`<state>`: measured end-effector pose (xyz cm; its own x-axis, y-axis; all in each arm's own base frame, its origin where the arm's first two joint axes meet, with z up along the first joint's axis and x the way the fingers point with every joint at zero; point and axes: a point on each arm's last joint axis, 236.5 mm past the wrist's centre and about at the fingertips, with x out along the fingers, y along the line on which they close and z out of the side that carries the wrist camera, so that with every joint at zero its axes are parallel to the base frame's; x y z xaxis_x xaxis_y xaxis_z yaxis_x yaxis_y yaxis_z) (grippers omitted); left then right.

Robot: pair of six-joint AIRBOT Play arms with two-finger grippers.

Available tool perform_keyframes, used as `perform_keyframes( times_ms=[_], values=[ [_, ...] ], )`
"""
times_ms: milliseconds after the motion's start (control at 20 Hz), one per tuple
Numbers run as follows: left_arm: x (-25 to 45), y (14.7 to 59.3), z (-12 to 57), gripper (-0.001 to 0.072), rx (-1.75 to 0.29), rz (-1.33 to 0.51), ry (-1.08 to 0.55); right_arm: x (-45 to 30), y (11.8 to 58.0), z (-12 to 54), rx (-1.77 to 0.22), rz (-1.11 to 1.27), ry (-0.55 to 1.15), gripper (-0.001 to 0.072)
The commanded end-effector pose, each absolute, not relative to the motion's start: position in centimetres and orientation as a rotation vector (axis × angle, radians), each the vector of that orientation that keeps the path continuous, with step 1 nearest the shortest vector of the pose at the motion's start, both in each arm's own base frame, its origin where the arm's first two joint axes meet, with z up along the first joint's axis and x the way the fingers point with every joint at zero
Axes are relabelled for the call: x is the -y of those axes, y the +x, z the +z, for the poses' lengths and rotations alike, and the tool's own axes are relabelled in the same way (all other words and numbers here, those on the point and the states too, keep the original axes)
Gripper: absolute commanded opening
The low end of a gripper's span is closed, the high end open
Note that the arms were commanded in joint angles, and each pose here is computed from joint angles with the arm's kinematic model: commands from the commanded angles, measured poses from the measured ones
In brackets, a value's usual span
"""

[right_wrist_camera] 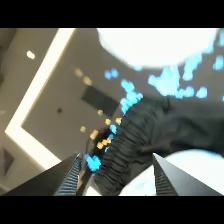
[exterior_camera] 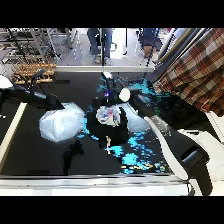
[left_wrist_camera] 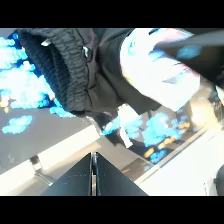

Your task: Fold the clothes and pants, and hang the long-sleeved shirts on hangers.

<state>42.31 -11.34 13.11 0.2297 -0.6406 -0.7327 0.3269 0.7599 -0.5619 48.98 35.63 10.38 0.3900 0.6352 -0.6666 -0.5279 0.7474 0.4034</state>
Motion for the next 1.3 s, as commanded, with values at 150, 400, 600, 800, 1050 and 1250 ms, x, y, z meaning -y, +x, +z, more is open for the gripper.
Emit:
perform_keyframes(
  times_ms=[150, 400, 600, 800, 1050, 1250],
  values=[
    [10.7, 41.2, 14.2, 0.0011, -1.162, -0.694, -0.317, -18.1, 48.4, 13.0, -1.081, 0.407, 0.174, 0.0521],
    [10.7, 41.1, 14.2, 0.0012, -1.162, -0.694, -0.316, -17.3, 39.8, -0.1, -1.472, 0.418, 0.557, 0.0650],
    [10.7, 41.1, 14.2, 0.0011, -1.160, -0.698, -0.309, -19.4, 43.7, -3.4, -1.310, 0.346, 1.033, 0.0652],
    [10.7, 41.2, 14.2, 0.0011, -1.156, -0.704, -0.301, -20.3, 46.3, -3.7, -1.257, 0.307, 1.260, 0.0625],
    [10.7, 41.2, 14.2, 0.0011, -1.152, -0.711, -0.291, -24.8, 51.3, 0.8, -0.998, 0.398, 1.267, 0.0023],
    [11.0, 41.1, 14.2, 0.0011, -1.155, -0.717, -0.288, -27.3, 55.4, 5.3, -0.775, 0.366, 1.180, 0.0022]
  ],
)
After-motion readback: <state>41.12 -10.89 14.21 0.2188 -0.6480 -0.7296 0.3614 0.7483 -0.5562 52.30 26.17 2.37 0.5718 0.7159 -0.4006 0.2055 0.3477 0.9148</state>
